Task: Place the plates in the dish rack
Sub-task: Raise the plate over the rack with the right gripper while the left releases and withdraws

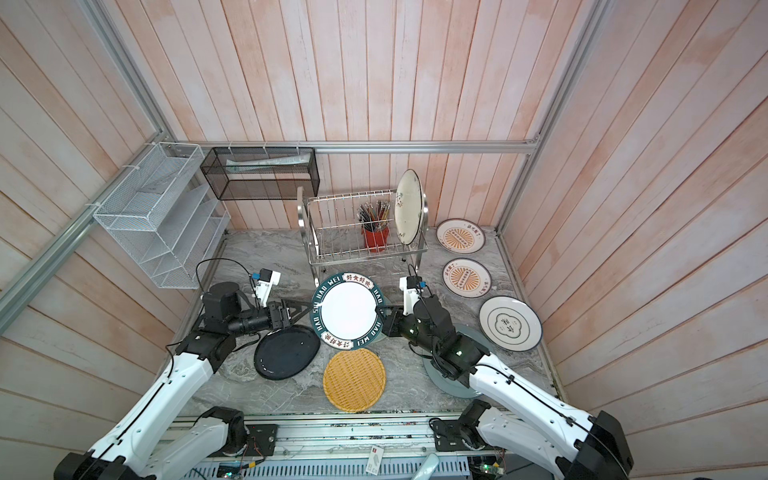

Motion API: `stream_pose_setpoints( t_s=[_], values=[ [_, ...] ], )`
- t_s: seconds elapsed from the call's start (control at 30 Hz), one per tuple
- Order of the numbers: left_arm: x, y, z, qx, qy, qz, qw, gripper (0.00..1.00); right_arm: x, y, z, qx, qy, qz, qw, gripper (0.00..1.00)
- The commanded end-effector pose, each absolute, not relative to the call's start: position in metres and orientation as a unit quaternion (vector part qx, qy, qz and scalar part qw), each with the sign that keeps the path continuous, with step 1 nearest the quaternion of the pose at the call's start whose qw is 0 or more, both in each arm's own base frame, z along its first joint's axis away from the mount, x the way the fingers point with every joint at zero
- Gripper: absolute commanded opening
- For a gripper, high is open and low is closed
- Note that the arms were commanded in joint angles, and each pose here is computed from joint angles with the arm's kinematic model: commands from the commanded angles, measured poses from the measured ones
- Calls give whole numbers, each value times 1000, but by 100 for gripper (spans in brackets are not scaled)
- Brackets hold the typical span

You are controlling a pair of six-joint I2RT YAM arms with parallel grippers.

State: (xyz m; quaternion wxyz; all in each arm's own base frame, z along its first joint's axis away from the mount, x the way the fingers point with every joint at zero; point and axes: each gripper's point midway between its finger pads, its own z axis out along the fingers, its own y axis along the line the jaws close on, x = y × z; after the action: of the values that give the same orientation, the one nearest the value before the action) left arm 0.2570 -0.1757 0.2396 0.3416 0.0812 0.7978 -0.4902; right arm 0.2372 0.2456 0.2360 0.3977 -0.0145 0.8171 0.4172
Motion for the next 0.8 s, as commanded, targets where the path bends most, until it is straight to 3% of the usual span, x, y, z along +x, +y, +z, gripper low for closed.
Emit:
stream_pose_setpoints(
  t_s=[0.0, 0.4, 0.6, 0.77],
  values=[
    [255, -170, 250, 96, 787, -479, 378, 100, 239, 218, 249, 2, 825, 366, 431, 0],
    [255, -161, 263, 95, 775, -474, 407, 100, 186, 218, 351, -117, 749, 454, 469, 0],
    [245, -163, 280, 116, 753, -484, 430, 100, 192, 220, 417, -131, 711, 456, 519, 0],
    [231, -166, 301, 148, 720, -499, 460, 100, 231, 212, 474, -88, 704, 391, 586, 0]
  ],
)
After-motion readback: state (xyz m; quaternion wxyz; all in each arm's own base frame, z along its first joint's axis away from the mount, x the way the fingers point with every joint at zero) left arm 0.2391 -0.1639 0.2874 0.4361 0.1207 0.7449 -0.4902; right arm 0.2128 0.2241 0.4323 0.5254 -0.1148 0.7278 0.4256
